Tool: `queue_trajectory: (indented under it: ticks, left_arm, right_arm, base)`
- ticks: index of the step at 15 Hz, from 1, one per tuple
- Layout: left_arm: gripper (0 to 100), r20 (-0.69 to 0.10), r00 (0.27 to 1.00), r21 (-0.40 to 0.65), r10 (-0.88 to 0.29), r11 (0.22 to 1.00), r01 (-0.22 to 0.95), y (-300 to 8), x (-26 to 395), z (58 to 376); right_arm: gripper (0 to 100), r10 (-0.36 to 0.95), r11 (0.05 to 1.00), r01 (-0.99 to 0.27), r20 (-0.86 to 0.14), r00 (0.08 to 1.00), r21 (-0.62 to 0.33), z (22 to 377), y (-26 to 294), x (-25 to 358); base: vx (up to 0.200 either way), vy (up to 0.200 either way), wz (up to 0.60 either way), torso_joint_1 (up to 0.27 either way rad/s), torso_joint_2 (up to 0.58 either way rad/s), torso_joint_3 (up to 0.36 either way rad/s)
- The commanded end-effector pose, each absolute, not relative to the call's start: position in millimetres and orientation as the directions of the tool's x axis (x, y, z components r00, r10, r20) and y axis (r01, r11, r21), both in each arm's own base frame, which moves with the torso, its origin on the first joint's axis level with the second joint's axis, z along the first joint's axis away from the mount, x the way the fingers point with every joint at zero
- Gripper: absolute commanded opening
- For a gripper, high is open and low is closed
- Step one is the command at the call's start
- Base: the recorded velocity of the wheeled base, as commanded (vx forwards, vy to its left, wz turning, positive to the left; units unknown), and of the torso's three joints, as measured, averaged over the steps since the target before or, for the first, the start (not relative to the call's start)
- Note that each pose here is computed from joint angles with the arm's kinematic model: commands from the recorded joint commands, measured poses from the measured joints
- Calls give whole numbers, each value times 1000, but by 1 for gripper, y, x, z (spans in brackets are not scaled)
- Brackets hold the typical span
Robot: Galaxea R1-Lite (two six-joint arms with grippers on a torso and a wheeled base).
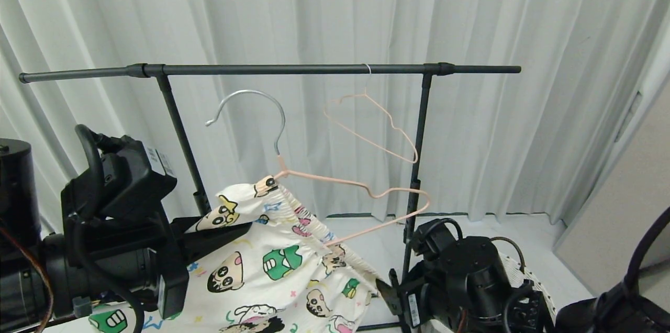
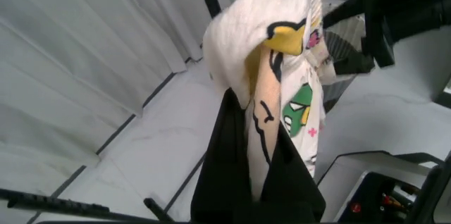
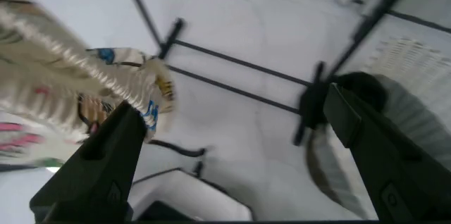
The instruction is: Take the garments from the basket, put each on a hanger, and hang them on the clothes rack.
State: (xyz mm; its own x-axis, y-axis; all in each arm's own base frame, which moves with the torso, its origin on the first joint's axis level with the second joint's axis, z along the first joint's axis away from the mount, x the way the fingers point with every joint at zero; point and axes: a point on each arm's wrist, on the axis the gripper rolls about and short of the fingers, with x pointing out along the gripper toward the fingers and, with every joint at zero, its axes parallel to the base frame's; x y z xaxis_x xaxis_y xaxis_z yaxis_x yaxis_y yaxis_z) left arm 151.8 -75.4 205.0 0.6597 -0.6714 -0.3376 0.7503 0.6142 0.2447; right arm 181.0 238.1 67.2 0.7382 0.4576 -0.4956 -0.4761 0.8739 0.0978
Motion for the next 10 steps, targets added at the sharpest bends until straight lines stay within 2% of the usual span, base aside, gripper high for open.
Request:
queue_trajectory:
  ticks: [1,6,9,10]
  left_arm:
    - [0,-355,668,242,-654,626,741,-71,149,198]
    - [0,-458,634,227,-623,608,761,-63,138,164]
    - [0,-490,622,221,-611,603,767,-62,138,156]
    - [0,-525,607,206,-597,603,771,-63,140,148]
  right_arm:
    - [100,386,912,-402,-487,784,76,70,220,200]
    - [100,310,941,-337,-447,839,21,85,193,221]
    - [100,323,937,-350,-399,858,8,102,189,221]
    - [100,332,932,-362,-384,861,-4,109,188,222]
  base:
    - [0,0,0,0,0,0]
    - [0,0,0,0,0,0]
    - [0,0,0,0,0,0]
    - [0,0,0,0,0,0]
